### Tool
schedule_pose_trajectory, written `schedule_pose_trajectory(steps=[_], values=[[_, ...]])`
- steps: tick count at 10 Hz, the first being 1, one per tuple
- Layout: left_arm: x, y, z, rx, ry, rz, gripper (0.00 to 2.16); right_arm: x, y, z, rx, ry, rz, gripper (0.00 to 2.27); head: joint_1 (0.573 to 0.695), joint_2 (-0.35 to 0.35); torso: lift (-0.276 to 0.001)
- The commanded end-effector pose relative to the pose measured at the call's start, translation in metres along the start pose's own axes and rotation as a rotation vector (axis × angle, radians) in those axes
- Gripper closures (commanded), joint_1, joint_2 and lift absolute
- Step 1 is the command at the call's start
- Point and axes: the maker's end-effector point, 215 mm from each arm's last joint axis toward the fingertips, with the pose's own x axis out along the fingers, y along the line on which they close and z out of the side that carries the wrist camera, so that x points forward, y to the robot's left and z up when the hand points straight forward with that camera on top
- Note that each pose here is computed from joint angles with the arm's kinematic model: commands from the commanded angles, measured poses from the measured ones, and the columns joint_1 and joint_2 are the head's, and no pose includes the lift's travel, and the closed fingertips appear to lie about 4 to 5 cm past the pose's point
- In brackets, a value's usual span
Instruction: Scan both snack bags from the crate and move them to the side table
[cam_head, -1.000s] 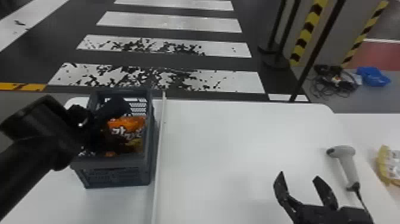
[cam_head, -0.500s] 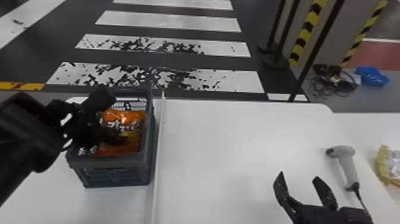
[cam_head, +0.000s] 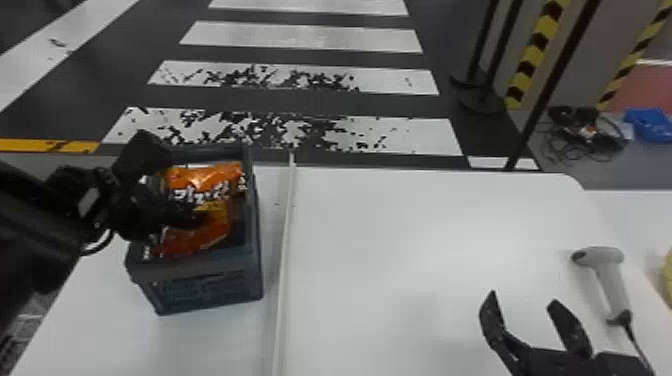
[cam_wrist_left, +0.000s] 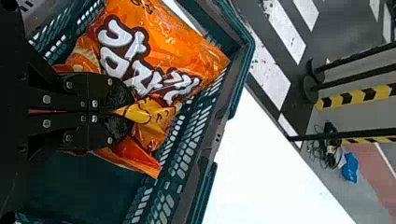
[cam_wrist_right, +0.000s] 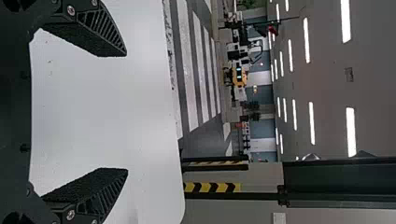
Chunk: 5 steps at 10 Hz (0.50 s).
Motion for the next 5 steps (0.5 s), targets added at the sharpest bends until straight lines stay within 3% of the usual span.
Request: schedule_pose_trajectory(steps=[1, 5], values=[[-0.007, 0.003, 0.004, -0.019, -0.059, 0.010, 2.14, 0.000, 0.001, -0.001, 0.000, 0.005, 0.001, 0.12, 0.695, -0.013, -0.099], [-0.010, -0.012, 0.016, -0.039, -0.252, 0.029, 2.14, 0.000, -0.001, -0.005, -0.001, 0.015, -0.003, 0.12, 0.695, -0.019, -0.099]])
